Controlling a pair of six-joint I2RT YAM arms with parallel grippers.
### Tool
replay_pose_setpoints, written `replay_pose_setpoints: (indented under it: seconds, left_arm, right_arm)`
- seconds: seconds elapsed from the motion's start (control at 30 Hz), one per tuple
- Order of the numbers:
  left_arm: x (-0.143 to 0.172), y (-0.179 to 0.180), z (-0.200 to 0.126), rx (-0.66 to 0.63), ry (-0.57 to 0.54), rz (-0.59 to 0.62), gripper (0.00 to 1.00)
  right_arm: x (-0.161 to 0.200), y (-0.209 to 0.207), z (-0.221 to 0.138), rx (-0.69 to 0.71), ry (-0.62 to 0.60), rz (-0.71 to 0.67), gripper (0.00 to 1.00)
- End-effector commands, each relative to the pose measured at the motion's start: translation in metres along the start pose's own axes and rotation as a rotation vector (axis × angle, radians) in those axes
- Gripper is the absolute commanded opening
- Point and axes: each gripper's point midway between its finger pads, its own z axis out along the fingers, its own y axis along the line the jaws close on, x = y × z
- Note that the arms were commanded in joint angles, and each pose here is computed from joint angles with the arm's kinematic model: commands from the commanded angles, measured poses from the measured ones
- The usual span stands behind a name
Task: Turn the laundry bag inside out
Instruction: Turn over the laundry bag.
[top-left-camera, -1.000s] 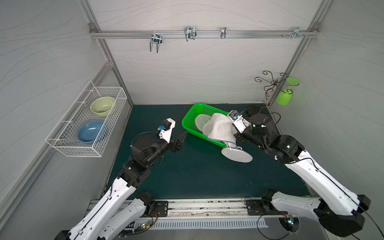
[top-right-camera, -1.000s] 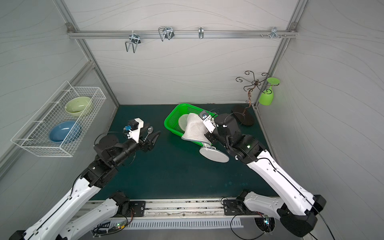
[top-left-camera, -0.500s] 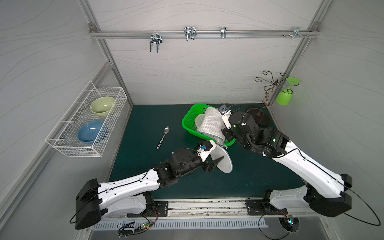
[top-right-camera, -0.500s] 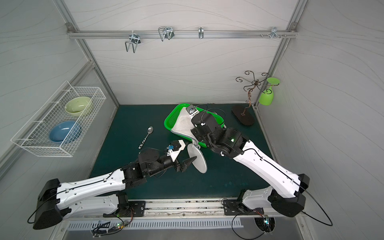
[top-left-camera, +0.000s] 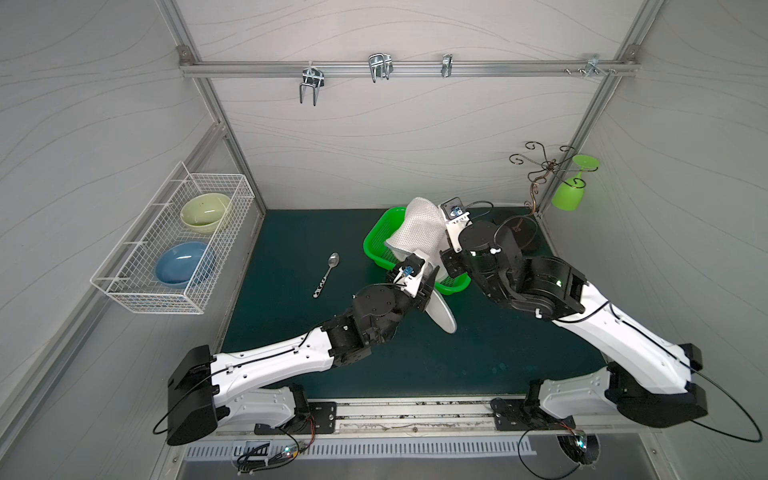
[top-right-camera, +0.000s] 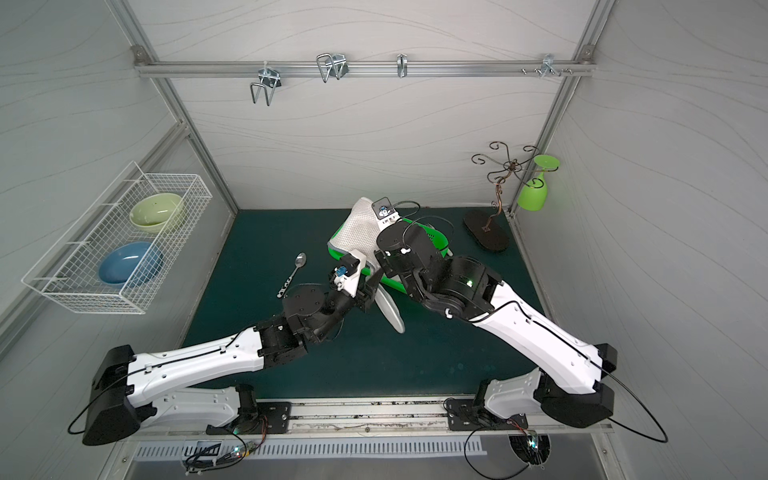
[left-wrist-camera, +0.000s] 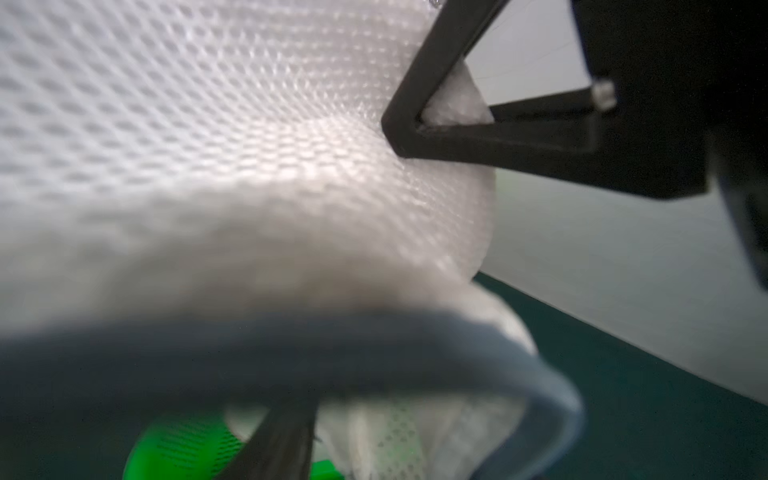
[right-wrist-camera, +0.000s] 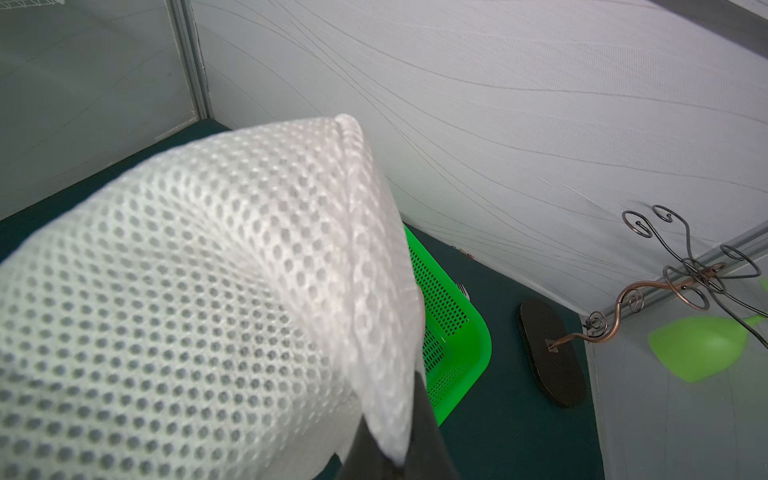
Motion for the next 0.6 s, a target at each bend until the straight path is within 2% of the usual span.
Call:
replay_pose_setpoints:
  seconds: [0.0,0.13,0.2,0.3,0.37,0.4,0.5,0.57]
  left_arm:
    - [-0.022,0.009,0.000,-0.052,-0.038,-0.015,0.30]
    - [-0.005,-0.001,-0.005,0.029,0.036,0.011,0.02]
    - [0.001,-0.005,-0.008,0.088,0.072,-0.028,0.00]
    - [0.011,-0.003,-0.013,0.218,0.118,-0.224,0.00]
    - [0.016,0.005,-0.014,0.321,0.133,-0.419,0.00]
    - [0.015,0.010,-0.015,0.345,0.127,-0.495,0.00]
    - [0.013,0.024,-0.016,0.409,0.110,-0.686,0.00]
    - [0.002,0.037,-0.015,0.431,0.071,-0.798,0.00]
  right_arm:
    - [-0.006,-0.005,-0.005,0.010,-0.015,0.034,0.00]
    - [0.000,-0.003,-0.002,-0.051,0.015,0.020,0.00]
    - [0.006,0.003,0.000,-0.139,0.048,0.028,0.00]
    - [0.019,0.017,-0.001,-0.339,0.100,0.069,0.21]
    - [0.028,0.024,-0.001,-0.473,0.129,0.127,0.47]
    - [0.032,0.024,-0.002,-0.524,0.138,0.158,0.53]
    - [0.042,0.021,-0.002,-0.649,0.178,0.274,0.66]
    - [0.044,0.011,-0.004,-0.685,0.174,0.345,0.69]
